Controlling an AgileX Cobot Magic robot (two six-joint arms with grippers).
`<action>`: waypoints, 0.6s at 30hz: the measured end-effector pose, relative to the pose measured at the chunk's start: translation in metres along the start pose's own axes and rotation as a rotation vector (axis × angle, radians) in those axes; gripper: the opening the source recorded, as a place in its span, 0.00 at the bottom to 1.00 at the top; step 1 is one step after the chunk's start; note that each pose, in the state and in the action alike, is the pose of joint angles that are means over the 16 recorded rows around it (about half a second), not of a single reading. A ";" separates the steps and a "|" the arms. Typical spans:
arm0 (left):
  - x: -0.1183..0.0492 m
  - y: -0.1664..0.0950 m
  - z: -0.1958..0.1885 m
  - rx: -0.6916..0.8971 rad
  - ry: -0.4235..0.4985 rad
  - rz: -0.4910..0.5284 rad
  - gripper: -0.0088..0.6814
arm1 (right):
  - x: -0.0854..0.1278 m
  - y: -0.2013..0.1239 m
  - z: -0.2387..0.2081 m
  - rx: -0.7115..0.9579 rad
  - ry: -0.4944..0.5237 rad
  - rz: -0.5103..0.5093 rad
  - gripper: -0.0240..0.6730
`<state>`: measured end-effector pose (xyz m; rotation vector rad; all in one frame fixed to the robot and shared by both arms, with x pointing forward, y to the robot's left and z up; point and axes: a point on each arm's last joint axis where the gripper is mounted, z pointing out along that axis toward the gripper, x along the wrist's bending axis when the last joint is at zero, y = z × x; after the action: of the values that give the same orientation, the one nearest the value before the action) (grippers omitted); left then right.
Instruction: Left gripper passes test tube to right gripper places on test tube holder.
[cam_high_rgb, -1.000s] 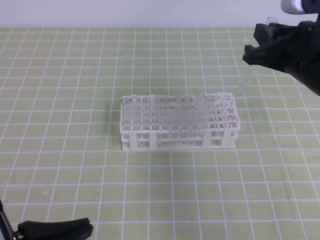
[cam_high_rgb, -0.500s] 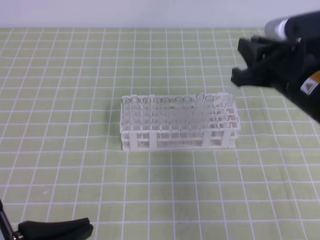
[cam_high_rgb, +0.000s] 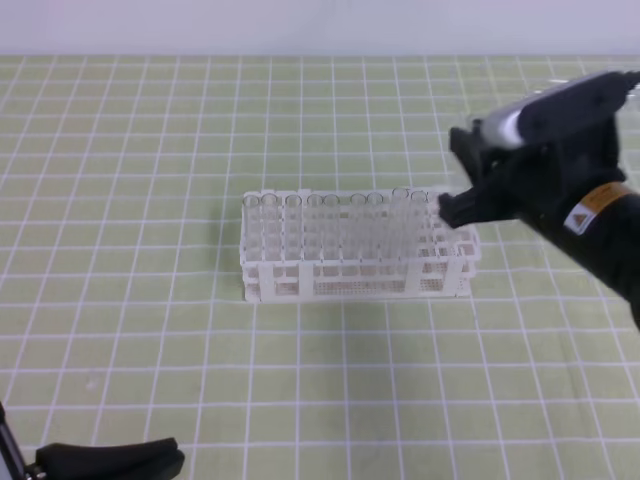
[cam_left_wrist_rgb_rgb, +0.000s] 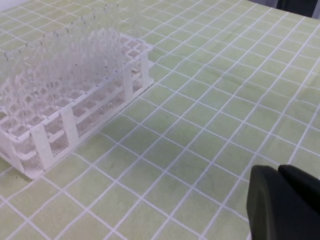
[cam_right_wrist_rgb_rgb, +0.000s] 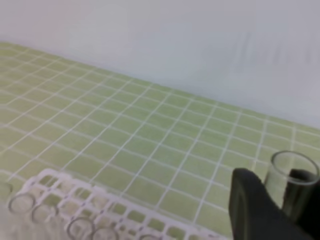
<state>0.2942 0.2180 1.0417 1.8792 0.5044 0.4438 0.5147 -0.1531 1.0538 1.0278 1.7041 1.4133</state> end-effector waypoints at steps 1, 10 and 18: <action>0.000 0.000 0.000 0.001 0.000 0.000 0.01 | 0.001 -0.002 0.001 0.000 0.005 -0.006 0.18; 0.000 0.000 0.000 0.005 0.001 -0.001 0.01 | 0.009 -0.014 0.011 -0.001 0.035 -0.032 0.18; 0.000 -0.001 0.000 0.007 0.001 -0.001 0.01 | 0.011 -0.018 0.016 -0.010 0.041 -0.014 0.18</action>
<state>0.2941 0.2186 1.0412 1.8855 0.5086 0.4430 0.5211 -0.1383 1.0333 0.9857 1.7284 1.4420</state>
